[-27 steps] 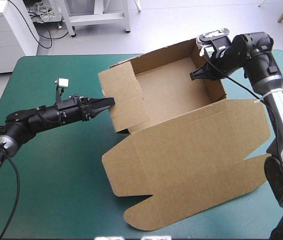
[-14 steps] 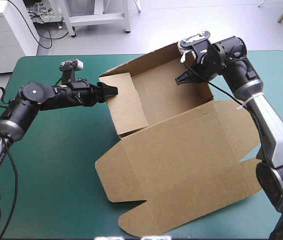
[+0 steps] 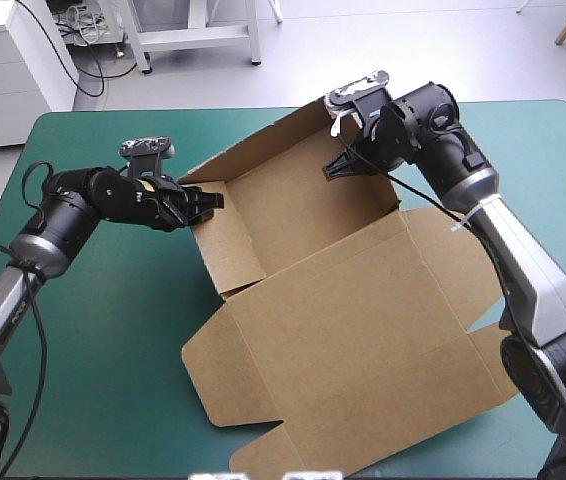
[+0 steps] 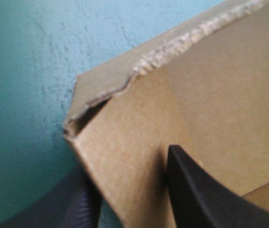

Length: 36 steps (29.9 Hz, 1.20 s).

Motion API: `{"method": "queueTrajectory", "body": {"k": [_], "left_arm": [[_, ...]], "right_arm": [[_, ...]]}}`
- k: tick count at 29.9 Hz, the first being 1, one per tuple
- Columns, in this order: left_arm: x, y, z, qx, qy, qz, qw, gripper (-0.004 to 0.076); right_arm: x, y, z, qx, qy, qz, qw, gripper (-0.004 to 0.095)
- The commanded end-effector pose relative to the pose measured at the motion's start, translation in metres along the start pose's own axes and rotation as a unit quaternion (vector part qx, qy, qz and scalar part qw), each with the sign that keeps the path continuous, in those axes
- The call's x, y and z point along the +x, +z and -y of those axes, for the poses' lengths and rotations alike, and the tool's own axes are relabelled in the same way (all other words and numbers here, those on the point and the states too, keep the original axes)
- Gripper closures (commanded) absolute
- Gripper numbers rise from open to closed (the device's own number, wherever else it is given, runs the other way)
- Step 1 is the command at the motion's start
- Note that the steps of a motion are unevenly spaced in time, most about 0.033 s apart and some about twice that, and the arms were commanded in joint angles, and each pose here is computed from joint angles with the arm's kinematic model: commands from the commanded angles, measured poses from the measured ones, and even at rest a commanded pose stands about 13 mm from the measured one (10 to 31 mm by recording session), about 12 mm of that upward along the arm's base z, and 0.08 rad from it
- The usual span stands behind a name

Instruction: Fold the box

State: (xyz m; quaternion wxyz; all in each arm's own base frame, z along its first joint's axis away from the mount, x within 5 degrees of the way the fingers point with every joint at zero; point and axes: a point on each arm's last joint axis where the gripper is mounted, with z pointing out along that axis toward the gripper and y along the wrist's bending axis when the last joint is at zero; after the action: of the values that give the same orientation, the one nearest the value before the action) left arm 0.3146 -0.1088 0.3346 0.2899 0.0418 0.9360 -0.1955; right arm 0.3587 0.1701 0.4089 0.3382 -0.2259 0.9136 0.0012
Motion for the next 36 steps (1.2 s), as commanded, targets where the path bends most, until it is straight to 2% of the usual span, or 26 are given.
{"method": "queueTrajectory", "body": {"k": [1, 3, 6, 9, 15, 18, 22, 36], "left_arm": [[-0.009, -0.008, 0.014, 0.022, -0.009, 0.033, 0.999, 0.0615], [-0.012, -0.007, 0.014, 0.022, -0.004, 0.034, 0.999, 0.0734], [-0.018, -0.007, 0.015, 0.021, 0.001, 0.040, 0.999, 0.0731], [-0.029, -0.010, 0.018, 0.016, 0.011, 0.057, 0.998, 0.0731], [-0.050, -0.012, 0.021, 0.003, 0.028, 0.077, 0.997, 0.0731], [-0.056, -0.002, 0.018, -0.016, 0.043, 0.050, 0.998, 0.0731], [-0.066, 0.020, 0.015, -0.035, 0.052, 0.007, 0.998, 0.0731], [-0.060, 0.108, -0.008, -0.060, 0.039, -0.104, 0.992, 0.0731]], "right_arm": [[-0.014, -0.037, -0.015, -0.061, 0.038, 0.087, 0.994, 0.0928], [-0.014, -0.036, -0.015, -0.062, 0.041, 0.083, 0.994, 0.0929], [-0.011, -0.031, -0.015, -0.056, 0.038, 0.062, 0.996, 0.0929], [-0.007, -0.021, -0.010, -0.032, 0.036, 0.035, 0.998, 0.0929], [-0.005, 0.004, 0.008, -0.039, 0.069, 0.009, 0.997, 0.0930], [-0.003, 0.018, 0.017, -0.055, 0.090, -0.005, 0.994, 0.0929], [0.000, 0.034, 0.026, -0.052, 0.098, -0.020, 0.994, 0.0929], [0.024, 0.131, 0.036, -0.045, 0.067, -0.119, 0.990, 0.0930]]}}
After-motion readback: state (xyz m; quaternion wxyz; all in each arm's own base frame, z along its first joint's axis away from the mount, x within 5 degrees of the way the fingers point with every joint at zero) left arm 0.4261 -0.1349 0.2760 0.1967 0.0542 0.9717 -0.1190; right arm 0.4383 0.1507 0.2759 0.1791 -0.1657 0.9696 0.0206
